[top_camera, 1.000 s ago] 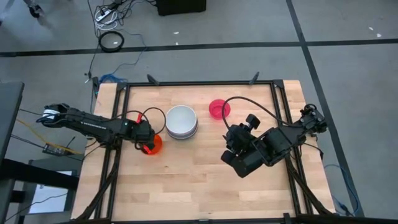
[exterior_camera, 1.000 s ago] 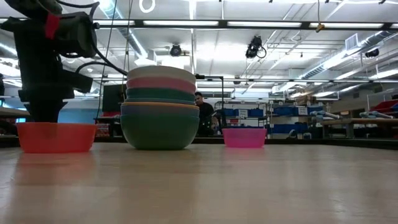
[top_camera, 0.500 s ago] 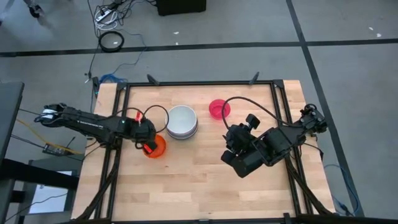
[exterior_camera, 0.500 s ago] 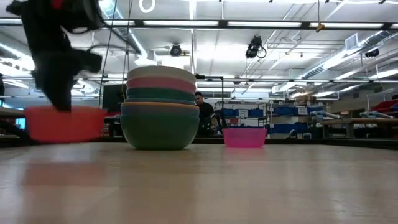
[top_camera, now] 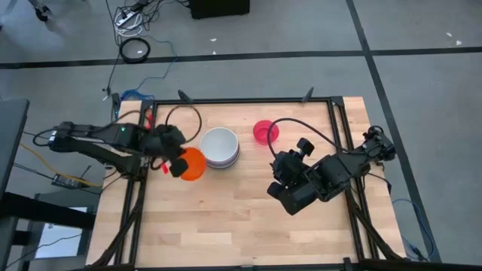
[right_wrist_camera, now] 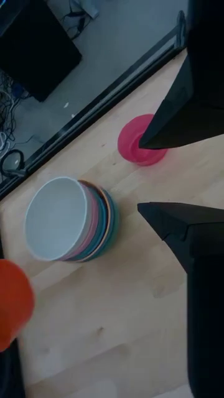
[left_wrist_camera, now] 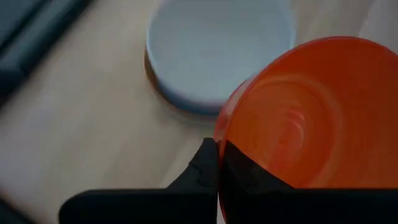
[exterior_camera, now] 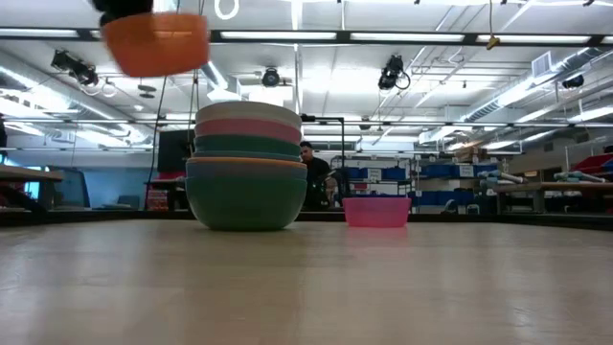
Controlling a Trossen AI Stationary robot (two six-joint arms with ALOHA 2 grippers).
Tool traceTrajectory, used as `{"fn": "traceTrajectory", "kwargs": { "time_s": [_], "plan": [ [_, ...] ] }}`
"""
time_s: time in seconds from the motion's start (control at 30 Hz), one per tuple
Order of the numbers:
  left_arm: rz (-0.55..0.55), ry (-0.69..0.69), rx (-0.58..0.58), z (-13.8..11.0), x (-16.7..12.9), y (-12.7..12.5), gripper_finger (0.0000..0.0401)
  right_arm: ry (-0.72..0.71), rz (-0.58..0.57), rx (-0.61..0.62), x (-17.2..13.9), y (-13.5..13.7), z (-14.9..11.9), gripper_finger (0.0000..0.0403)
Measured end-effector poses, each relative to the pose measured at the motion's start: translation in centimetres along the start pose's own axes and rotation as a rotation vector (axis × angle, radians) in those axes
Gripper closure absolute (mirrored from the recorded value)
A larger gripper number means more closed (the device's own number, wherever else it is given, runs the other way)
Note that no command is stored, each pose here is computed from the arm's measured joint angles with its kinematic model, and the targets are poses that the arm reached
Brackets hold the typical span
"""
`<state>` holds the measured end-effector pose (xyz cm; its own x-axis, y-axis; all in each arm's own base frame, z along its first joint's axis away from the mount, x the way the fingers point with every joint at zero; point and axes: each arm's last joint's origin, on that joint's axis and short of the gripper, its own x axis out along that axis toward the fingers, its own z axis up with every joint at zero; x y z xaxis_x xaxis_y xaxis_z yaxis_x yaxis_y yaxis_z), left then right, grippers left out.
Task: Nest bowls inside each other
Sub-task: Stack the orange bowl on top of the white bowl
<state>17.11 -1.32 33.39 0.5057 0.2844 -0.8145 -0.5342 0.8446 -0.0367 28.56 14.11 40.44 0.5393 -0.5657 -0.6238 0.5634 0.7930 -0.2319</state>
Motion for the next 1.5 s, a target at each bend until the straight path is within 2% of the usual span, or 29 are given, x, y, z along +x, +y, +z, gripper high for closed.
{"fn": "traceTrajectory", "kwargs": {
  "time_s": [0.13,0.27,0.53,0.7,1.03,1.5],
  "plan": [
    [0.002,-0.104,0.032,2.3,-0.7,-0.1,0.0399,0.022,-0.033,-0.021,1.1,0.2,-0.5,0.0269],
    [0.024,-0.165,0.058,4.1,0.3,0.0,0.0399,0.067,-0.055,-0.036,2.4,0.3,-1.1,0.0271],
    [0.135,-0.080,0.089,6.4,4.7,1.3,0.0399,0.098,-0.088,-0.051,3.4,0.7,-2.1,0.0271],
    [0.099,-0.032,0.088,8.0,7.5,2.5,0.0399,0.097,-0.087,-0.045,3.4,0.7,-2.1,0.0271],
    [0.065,0.088,0.080,8.6,11.2,3.9,0.0394,0.112,-0.072,-0.032,3.4,0.8,-2.2,0.0271],
    [0.004,0.091,0.096,8.9,12.0,3.6,0.0317,0.154,-0.053,-0.022,3.7,0.7,-2.1,0.0273]
  ]
}}
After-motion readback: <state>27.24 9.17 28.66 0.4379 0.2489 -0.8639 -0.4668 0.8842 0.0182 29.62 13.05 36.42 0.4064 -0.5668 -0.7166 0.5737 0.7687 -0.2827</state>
